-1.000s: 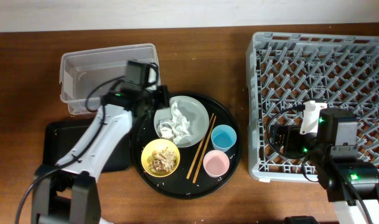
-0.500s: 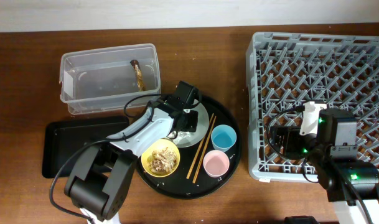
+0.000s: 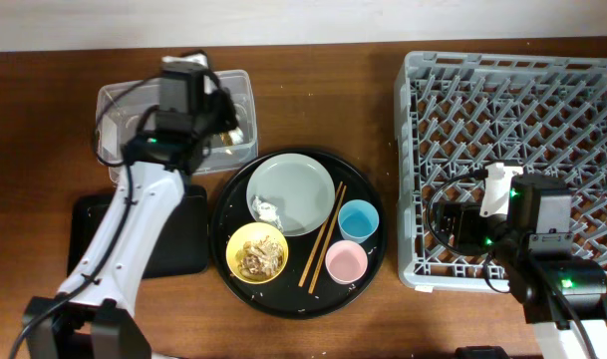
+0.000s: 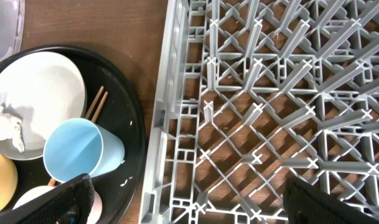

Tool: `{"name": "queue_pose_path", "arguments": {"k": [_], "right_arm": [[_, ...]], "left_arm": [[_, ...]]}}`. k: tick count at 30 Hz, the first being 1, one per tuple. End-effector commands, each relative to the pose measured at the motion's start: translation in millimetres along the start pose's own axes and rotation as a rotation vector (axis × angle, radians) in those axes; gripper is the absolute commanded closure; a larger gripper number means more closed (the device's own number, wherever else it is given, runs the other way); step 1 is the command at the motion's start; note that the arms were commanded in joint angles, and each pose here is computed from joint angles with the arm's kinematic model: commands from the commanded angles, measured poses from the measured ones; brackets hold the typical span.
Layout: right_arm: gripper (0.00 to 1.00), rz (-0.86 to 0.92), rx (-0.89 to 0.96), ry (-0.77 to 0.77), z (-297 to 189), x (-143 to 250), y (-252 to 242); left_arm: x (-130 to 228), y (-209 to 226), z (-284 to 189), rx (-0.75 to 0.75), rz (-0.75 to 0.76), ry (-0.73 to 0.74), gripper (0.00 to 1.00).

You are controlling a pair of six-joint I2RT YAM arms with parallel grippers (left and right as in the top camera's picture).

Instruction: Sort waste into correct bins and load items into the dishwasher rack

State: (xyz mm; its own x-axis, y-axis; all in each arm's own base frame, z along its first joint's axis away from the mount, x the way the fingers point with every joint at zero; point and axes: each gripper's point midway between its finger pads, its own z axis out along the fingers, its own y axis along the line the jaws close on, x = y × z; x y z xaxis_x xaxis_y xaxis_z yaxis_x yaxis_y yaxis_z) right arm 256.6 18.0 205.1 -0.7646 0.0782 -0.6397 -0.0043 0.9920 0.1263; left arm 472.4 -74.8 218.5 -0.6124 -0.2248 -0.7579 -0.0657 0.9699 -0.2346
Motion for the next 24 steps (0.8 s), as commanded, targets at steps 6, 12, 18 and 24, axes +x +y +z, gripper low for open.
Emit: {"name": "queue_pose_path", "arguments": {"k": [6, 12, 18, 24], "right_arm": [[0.02, 0.004, -0.011, -0.028, -6.1, -8.5, 3.5], [0.02, 0.005, -0.01, -0.021, -4.4, -7.9, 3.3], [0.02, 0.007, -0.008, 0.002, -0.9, -4.8, 2.7], [0.02, 0.007, -0.008, 0.005, -0.9, -3.8, 2.6]], "left_arm": [[-3.6, 30.9, 30.4, -0.007, 0.019, 0.003, 0.51], [92.4, -29.8, -7.6, 0.108, 0.121, 0.361, 0.45], [202.1, -43.0, -4.3, 0.035, 0.283, 0.649, 0.45], [248.9, -26.6, 10.1, -0.035, 0.319, 0.791, 0.46]]}}
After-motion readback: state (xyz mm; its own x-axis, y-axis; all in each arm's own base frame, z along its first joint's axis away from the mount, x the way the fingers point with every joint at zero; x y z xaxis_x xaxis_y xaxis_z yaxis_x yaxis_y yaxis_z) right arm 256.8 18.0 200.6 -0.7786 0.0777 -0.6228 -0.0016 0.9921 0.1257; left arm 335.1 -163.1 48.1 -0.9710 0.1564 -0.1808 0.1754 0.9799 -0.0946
